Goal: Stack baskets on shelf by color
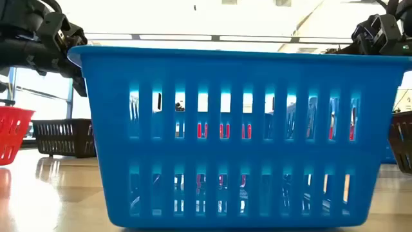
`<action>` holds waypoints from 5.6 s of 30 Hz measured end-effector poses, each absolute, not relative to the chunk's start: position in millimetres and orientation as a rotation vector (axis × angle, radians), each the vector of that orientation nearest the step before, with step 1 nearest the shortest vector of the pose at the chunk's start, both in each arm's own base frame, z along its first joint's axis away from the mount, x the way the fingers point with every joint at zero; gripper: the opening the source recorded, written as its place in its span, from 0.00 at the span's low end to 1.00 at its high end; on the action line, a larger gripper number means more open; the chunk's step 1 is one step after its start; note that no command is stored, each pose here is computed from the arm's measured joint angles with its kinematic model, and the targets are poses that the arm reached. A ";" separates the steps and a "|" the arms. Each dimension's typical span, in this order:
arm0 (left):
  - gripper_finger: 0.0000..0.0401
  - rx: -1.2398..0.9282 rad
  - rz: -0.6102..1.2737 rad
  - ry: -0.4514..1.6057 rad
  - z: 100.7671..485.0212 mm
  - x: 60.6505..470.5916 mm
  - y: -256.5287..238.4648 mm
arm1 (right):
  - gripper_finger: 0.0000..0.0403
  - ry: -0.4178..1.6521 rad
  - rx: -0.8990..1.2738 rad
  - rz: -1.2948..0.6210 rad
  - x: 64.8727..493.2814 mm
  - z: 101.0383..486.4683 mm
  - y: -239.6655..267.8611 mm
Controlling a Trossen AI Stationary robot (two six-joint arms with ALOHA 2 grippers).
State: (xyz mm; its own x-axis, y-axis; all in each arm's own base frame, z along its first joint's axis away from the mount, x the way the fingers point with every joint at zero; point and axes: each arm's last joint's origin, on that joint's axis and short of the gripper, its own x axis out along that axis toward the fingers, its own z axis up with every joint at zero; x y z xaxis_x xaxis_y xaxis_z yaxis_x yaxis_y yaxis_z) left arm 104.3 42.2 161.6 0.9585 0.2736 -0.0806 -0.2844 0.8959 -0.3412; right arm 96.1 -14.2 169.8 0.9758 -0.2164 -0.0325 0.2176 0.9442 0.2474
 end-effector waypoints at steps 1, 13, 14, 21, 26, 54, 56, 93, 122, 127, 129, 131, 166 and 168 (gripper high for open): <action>0.25 -0.358 0.289 0.031 161.6 104.2 42.2 | 0.35 0.005 0.252 -0.221 96.1 169.8 -14.2; 0.25 -0.358 0.289 0.031 161.6 104.2 42.2 | 0.35 0.005 0.253 -0.221 96.1 169.8 -14.2; 0.25 -0.358 0.289 0.031 161.6 104.2 42.2 | 0.35 0.005 0.253 -0.221 96.1 169.8 -14.3; 0.25 -0.358 0.289 0.031 161.6 104.2 42.2 | 0.35 0.005 0.253 -0.221 96.0 169.8 -14.2; 0.25 -0.358 0.289 0.031 161.6 104.2 42.2 | 0.35 0.005 0.253 -0.221 96.0 169.8 -14.3; 0.25 -0.358 0.289 0.031 161.6 104.2 42.2 | 0.35 0.005 0.253 -0.221 96.0 169.9 -14.3; 0.25 -0.358 0.289 0.031 161.6 104.2 42.2 | 0.35 0.005 0.253 -0.221 96.1 169.8 -14.3; 0.25 -0.643 0.291 -0.040 164.2 104.4 42.4 | 0.35 -0.010 0.384 -0.220 96.1 169.8 -14.2; 0.25 -0.895 0.290 -0.078 164.2 104.4 42.5 | 0.35 -0.051 0.739 -0.264 54.7 289.7 -10.5; 0.25 -0.895 0.290 -0.078 164.2 104.4 42.4 | 0.35 0.167 0.731 -0.301 59.7 307.3 -9.9; 0.25 -0.895 0.289 -0.077 164.2 104.4 42.4 | 0.35 0.256 0.757 -0.304 63.9 312.1 -9.5; 0.25 -0.895 0.289 -0.077 164.1 104.4 42.4 | 0.35 0.363 0.770 -0.296 68.9 313.6 -8.7; 0.25 -0.888 0.286 -0.076 164.3 104.4 42.4 | 0.35 1.415 0.711 -0.322 173.5 235.2 50.0; 0.25 -0.888 0.286 -0.076 164.3 104.4 42.4 | 0.35 1.440 0.693 -0.322 178.0 229.8 54.7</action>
